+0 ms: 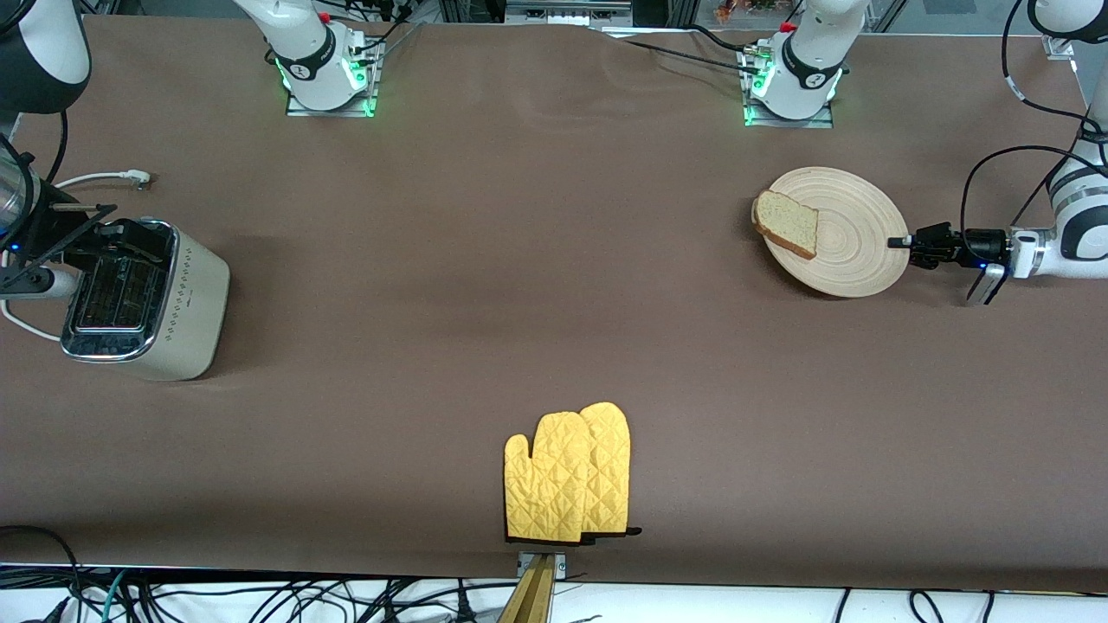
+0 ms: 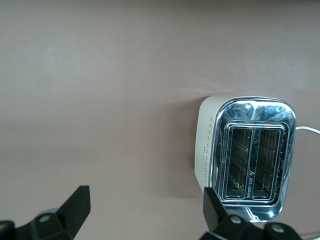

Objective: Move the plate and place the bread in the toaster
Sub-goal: 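Close the left gripper on the wooden plate's rim, then slide the plate with the left gripper toward the table's middle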

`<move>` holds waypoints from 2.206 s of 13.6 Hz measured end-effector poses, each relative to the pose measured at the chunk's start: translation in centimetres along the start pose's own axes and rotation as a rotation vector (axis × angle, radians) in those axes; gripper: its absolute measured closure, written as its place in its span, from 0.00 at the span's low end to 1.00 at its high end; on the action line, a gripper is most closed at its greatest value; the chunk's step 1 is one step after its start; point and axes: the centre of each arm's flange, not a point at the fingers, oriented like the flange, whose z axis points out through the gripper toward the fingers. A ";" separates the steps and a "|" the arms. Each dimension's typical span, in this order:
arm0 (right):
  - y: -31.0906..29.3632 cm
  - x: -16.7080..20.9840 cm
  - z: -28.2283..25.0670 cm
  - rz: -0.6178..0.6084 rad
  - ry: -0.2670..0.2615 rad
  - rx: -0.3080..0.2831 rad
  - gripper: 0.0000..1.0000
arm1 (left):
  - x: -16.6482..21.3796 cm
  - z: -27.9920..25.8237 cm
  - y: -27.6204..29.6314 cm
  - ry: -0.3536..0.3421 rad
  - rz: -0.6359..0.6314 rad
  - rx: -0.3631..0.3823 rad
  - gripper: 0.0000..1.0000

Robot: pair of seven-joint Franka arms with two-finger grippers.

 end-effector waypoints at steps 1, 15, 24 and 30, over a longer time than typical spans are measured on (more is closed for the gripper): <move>0.0 0.0 0.0 0.000 0.000 0.000 0.00 | 0.0 0.0 0.0 0.000 0.000 0.001 0.91; -0.5 0.0 0.0 -0.008 0.000 0.000 0.00 | 19.5 12.2 10.0 -0.103 -0.150 -0.115 0.91; 0.2 0.1 0.0 0.004 0.003 0.000 0.00 | 28.0 32.2 14.3 0.067 -0.233 -0.121 0.91; -0.2 0.5 1.1 -0.004 -0.010 0.003 0.00 | 24.8 40.6 13.5 0.211 -0.161 -0.075 0.91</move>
